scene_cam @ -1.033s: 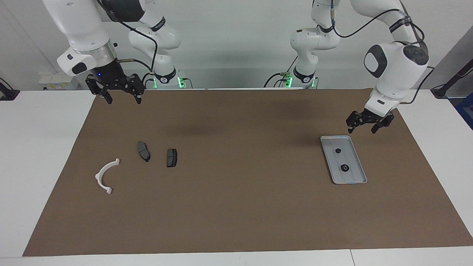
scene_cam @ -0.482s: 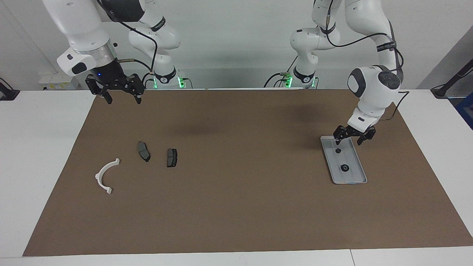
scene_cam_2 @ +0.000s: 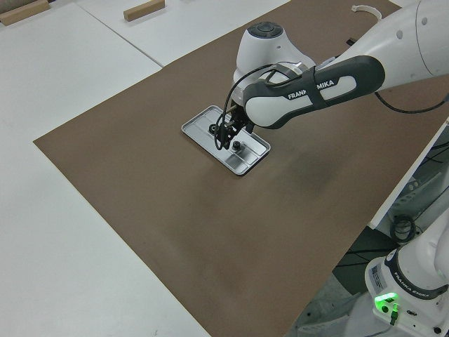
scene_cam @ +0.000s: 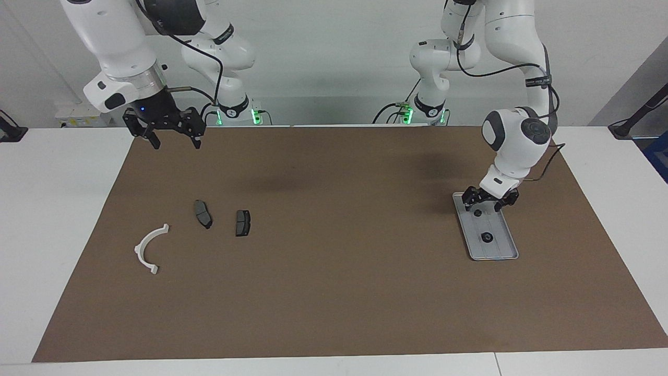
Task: Place bearing gear from tray to pile
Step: 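Reach the left gripper to the tray and grasp a small dark part, then carry the part with the left gripper to mid-table and release it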
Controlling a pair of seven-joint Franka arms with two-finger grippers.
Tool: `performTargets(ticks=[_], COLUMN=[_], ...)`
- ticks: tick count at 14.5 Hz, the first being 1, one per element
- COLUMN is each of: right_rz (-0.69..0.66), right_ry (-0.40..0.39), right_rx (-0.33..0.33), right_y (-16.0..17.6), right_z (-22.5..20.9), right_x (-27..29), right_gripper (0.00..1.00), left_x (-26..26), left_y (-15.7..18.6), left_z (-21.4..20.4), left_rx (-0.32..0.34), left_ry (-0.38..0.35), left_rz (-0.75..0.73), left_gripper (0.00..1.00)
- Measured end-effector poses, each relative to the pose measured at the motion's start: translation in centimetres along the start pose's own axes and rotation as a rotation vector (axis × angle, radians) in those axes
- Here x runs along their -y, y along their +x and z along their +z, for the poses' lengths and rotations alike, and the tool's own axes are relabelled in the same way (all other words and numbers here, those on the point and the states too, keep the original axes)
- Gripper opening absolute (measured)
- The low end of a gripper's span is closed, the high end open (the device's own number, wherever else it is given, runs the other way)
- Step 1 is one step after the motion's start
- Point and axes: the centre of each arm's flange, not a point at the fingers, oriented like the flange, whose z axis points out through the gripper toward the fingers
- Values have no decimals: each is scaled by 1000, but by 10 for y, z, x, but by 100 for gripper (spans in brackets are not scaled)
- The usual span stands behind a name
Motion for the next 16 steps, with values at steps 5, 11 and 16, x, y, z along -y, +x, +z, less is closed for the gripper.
performTargets(ticks=[5, 11, 16], right_rz=[15, 47, 54], right_ry=[3, 9, 10], right_rx=[-30, -49, -37], right_y=[12, 36, 44], right_z=[75, 142, 166], right_x=[-1, -1, 0], right_gripper=[100, 100, 100], left_x=[-2, -8, -11], left_y=[-1, -2, 19], left_z=[4, 9, -24], left_rx=[8, 1, 23], left_ry=[-1, -1, -6], left_rz=[3, -40, -55], left_gripper=[80, 39, 24])
